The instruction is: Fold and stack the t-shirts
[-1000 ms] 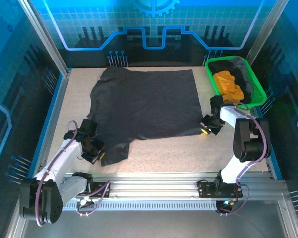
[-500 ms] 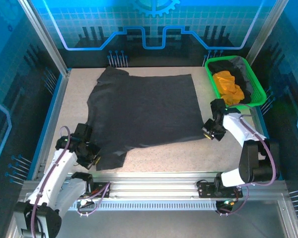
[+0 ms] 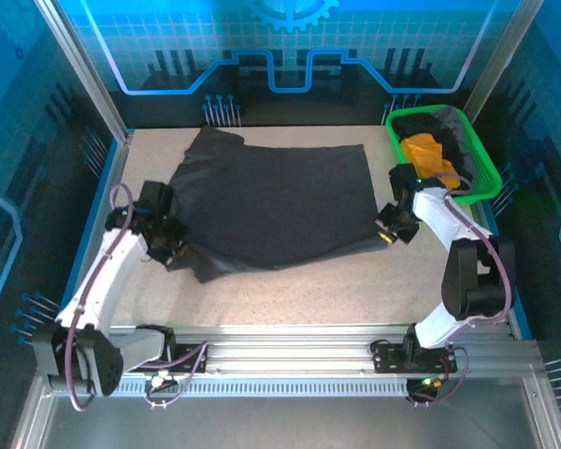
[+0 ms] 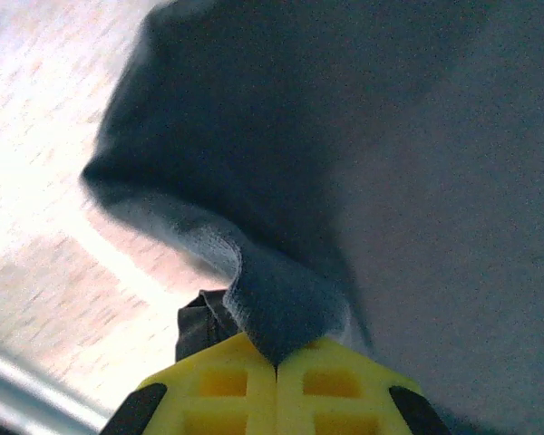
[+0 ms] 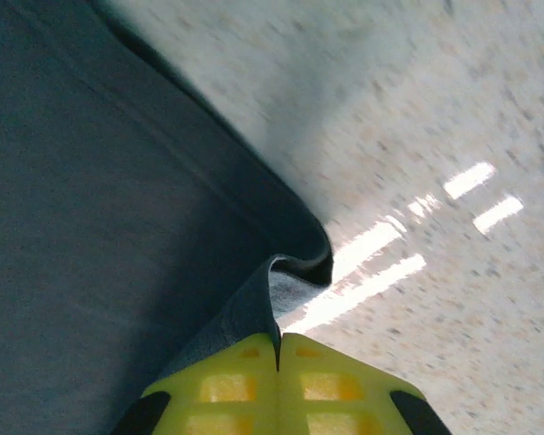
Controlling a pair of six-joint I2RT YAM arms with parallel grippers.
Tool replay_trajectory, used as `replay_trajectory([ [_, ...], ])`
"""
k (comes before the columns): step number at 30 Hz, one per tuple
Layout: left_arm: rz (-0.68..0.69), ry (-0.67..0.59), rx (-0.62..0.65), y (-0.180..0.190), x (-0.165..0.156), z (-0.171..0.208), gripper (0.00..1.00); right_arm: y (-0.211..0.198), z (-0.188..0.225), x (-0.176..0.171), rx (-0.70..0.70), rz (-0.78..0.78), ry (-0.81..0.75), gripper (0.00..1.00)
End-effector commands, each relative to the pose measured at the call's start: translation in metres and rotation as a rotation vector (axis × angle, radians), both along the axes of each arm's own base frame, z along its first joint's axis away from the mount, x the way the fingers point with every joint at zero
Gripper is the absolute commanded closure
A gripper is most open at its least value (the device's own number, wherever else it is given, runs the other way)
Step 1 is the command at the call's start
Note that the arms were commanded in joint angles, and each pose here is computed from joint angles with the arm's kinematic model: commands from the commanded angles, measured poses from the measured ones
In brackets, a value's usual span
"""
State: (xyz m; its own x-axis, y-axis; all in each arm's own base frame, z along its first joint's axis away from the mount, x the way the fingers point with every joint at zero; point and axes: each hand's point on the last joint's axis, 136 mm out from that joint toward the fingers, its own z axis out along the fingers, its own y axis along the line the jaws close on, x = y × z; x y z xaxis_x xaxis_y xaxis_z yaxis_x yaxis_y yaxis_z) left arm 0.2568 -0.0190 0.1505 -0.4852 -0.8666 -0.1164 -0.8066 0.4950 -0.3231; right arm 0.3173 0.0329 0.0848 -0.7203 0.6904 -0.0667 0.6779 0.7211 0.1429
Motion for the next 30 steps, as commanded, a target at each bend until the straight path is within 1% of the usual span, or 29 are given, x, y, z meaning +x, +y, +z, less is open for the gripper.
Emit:
replay_trajectory([
  [1, -0.002, -0.080, 0.042, 0.016, 0.044, 0.012, 1.00, 0.003, 0.003, 0.016, 0.024, -0.013, 0.023, 1.00],
  [5, -0.019, -0.104, 0.063, 0.026, 0.084, 0.015, 1.00, 0.005, 0.005, 0.044, 0.028, -0.029, 0.012, 1.00],
  [7, -0.034, -0.100, 0.082, 0.031, 0.098, 0.012, 1.00, 0.005, 0.002, 0.055, 0.027, -0.036, 0.010, 1.00],
  [12, -0.038, -0.101, 0.099, 0.042, 0.124, 0.006, 1.00, 0.007, -0.002, 0.077, 0.031, -0.045, 0.012, 1.00],
  [19, -0.055, -0.087, 0.120, 0.052, 0.145, -0.005, 1.00, 0.008, -0.011, 0.094, 0.025, -0.054, 0.031, 1.00],
  [30, -0.085, -0.089, 0.131, 0.058, 0.170, -0.013, 1.00, 0.001, -0.019, 0.098, -0.011, -0.109, 0.066, 1.00],
])
